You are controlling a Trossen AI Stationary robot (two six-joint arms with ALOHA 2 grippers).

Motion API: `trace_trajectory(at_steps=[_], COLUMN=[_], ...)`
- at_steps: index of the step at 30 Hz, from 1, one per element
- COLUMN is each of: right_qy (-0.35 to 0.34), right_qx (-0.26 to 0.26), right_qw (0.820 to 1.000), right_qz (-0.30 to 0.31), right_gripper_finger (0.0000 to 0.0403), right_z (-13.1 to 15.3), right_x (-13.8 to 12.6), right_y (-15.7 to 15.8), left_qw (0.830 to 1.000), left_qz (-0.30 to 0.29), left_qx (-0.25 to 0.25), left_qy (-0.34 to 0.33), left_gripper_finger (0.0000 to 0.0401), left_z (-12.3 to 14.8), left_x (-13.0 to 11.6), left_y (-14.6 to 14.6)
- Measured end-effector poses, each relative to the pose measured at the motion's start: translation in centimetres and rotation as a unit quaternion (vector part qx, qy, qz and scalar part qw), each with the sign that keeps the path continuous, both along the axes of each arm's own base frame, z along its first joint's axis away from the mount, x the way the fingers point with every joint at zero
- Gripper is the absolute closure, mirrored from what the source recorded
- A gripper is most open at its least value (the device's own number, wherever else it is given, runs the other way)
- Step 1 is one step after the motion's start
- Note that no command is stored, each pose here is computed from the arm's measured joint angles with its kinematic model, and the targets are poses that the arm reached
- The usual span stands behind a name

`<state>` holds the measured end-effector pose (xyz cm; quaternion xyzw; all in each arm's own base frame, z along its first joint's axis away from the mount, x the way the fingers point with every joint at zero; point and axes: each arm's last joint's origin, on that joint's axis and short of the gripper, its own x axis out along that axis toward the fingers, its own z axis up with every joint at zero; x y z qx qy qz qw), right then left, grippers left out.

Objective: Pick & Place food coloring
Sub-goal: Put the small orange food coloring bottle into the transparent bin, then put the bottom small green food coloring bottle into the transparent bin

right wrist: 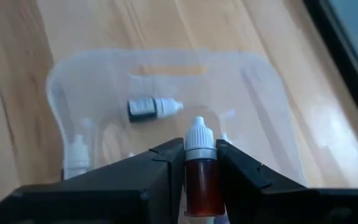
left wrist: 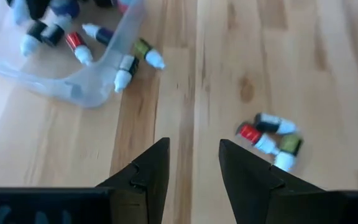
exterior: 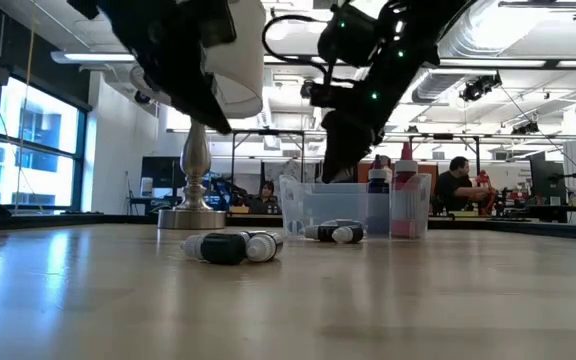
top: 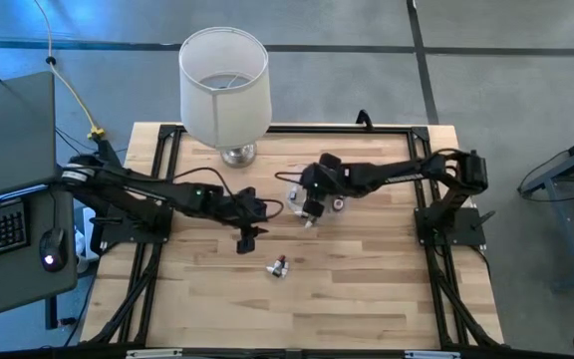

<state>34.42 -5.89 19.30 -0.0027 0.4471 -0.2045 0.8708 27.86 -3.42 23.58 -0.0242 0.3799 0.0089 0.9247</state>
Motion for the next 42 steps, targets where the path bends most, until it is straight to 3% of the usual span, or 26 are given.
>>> trace_trajectory(at_steps=[6,12,18,23,26,33,42], right_qy=[0.011,0.003,-0.007,-0.026,-0.037,-0.047,-0.054], right_qx=[0.026,0.015,0.012,0.012,0.019,0.040,0.042], right_qw=[1.000,1.000,0.999,0.996,0.994,0.991,0.990], right_qz=[-0.005,0.016,0.050,0.089,0.103,0.115,0.127], right_gripper_finger=[0.0288,0.0274,0.0285,0.0296,0.0301,0.0300,0.0304], right_z=[-0.2,0.1,0.8,2.0,2.4,2.4,2.4], right_x=[-0.4,-0.1,0.0,-0.2,-0.2,-0.4,-0.8], right_y=[-0.9,-0.2,2.1,4.8,6.4,9.4,12.2], left_qw=[1.000,0.998,0.994,0.982,0.980,0.985,0.984], left_qz=[-0.005,-0.003,-0.042,-0.123,-0.161,-0.167,-0.174], left_qx=[0.005,0.005,-0.078,-0.131,-0.109,-0.035,-0.017], left_qy=[0.024,0.060,0.068,0.061,0.047,0.019,0.046], left_gripper_finger=[0.0263,0.0263,0.0263,0.0264,0.0264,0.0264,0.0264], left_z=[-1.8,-3.8,-4.2,-3.9,-3.8,-5.0,-8.3], left_x=[1.1,1.8,2.1,2.1,1.8,2.3,3.4], left_y=[-0.2,-0.3,-0.8,-2.4,-4.3,-7.3,-8.0])
